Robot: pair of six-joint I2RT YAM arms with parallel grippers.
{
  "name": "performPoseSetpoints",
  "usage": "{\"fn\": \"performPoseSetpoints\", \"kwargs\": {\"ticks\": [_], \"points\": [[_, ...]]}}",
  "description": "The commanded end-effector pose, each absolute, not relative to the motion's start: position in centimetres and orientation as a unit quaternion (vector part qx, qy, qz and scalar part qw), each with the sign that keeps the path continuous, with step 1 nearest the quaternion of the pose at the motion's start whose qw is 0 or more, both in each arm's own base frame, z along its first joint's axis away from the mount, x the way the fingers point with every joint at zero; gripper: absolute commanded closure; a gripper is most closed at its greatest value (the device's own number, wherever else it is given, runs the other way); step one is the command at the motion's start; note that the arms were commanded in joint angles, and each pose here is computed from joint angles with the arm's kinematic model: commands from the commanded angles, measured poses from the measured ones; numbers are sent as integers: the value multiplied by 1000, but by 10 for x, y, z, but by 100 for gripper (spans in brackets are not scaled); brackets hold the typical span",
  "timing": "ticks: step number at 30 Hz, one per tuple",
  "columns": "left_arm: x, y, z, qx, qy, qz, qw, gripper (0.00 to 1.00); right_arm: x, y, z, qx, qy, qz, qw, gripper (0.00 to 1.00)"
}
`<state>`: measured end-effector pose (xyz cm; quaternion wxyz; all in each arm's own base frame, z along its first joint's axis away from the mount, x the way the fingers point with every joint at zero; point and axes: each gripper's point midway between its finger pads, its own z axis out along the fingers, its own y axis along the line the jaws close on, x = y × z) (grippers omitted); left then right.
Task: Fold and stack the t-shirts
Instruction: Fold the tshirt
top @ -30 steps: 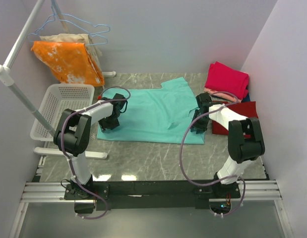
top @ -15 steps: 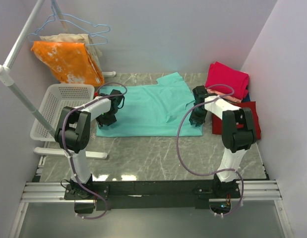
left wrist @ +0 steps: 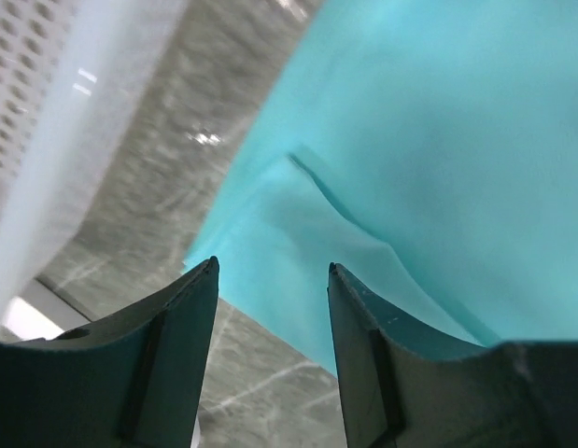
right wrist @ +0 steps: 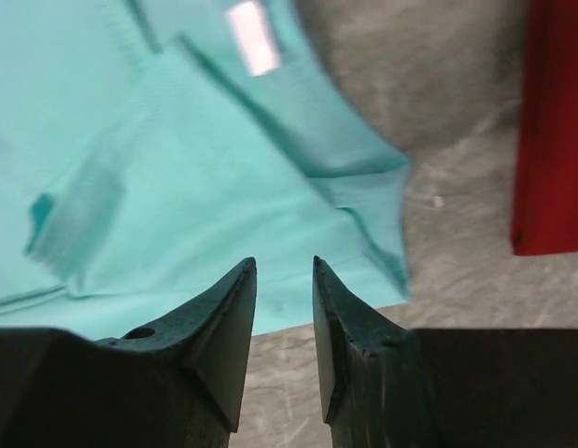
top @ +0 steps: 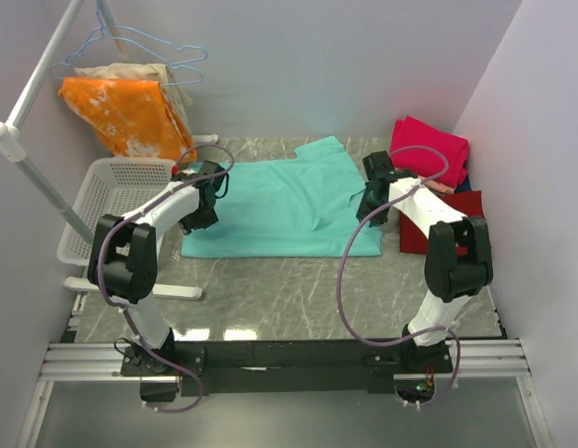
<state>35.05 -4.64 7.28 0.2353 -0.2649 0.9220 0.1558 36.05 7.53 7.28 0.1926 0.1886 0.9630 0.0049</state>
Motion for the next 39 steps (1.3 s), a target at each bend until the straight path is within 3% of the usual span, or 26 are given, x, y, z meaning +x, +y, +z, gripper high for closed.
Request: {"fn": "performPoseSetpoints", "kwargs": {"ticks": [1, 9, 19, 31, 39], "points": [[342, -73, 64, -225, 943, 100, 222, 44, 367, 97, 83, 158, 967, 25, 197, 62], [317, -71, 6, -233, 951, 130, 157, 44, 347, 101, 37, 147, 979, 18, 142, 61], [282, -59, -2, -234, 951, 157, 124, 43, 274, 71, 6, 149, 985, -47, 76, 61], [222, -81, 10, -210, 961, 146, 103, 42, 216, 44, 13, 154, 982, -91, 57, 61], [173, -89, 6, -201, 964, 155, 83, 42, 204, 44, 26, 178, 978, -84, 72, 60]]}}
